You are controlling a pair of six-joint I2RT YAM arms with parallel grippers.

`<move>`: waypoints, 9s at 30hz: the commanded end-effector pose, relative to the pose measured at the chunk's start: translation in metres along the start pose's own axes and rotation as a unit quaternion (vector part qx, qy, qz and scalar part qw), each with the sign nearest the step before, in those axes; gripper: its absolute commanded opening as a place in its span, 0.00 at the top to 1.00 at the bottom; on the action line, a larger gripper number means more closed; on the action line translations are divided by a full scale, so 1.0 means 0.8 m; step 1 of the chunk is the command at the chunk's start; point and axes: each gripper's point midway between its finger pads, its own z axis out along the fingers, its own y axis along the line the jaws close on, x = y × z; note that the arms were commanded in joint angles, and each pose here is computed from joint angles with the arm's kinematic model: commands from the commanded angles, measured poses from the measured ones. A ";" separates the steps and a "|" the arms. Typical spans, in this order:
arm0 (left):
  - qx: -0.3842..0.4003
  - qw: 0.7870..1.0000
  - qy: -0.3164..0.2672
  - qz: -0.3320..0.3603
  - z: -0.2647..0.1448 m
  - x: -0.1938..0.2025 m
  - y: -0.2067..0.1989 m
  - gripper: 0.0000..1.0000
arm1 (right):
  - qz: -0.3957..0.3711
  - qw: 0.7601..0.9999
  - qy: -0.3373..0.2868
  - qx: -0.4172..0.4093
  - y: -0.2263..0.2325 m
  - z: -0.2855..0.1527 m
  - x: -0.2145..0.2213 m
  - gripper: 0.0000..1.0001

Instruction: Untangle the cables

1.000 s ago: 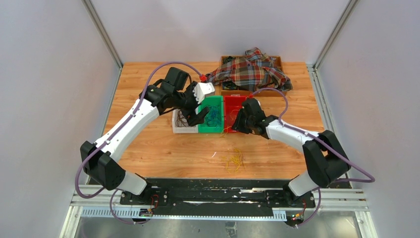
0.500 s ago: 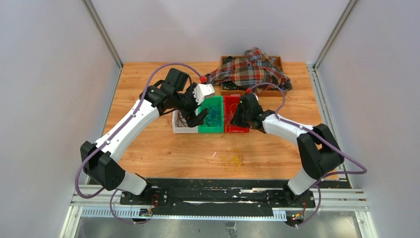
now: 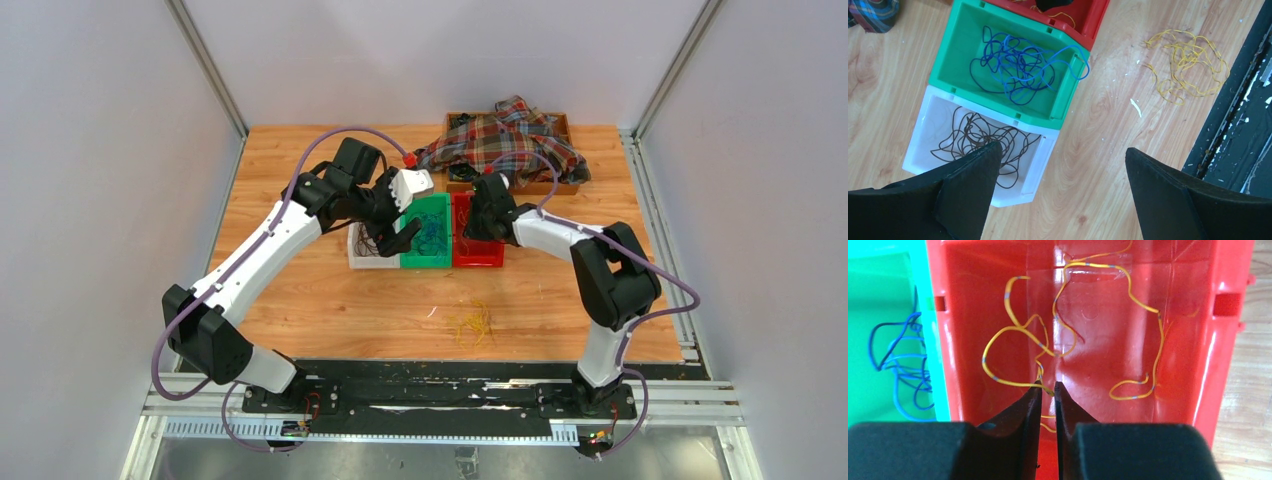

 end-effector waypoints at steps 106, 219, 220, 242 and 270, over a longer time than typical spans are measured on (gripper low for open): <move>0.187 0.978 0.092 0.015 0.116 0.012 -0.140 0.99 | -0.104 0.984 -0.058 -0.132 -0.041 -0.185 0.217 0.70; -0.109 0.925 -0.326 0.165 -0.328 -0.276 -0.102 1.00 | -0.201 0.907 -0.147 -0.338 0.099 -0.162 0.189 0.61; -0.122 0.921 -0.330 0.167 -0.336 -0.278 -0.099 1.00 | -0.200 0.909 -0.146 -0.336 0.095 -0.161 0.191 0.61; -0.472 0.717 -0.496 0.133 -0.578 -0.326 -0.014 1.00 | -0.197 0.938 -0.100 -0.267 0.024 -0.131 0.242 0.63; -0.414 0.772 -0.446 0.184 -0.500 -0.322 -0.021 1.00 | -0.186 0.936 -0.148 -0.260 0.043 -0.164 0.193 0.45</move>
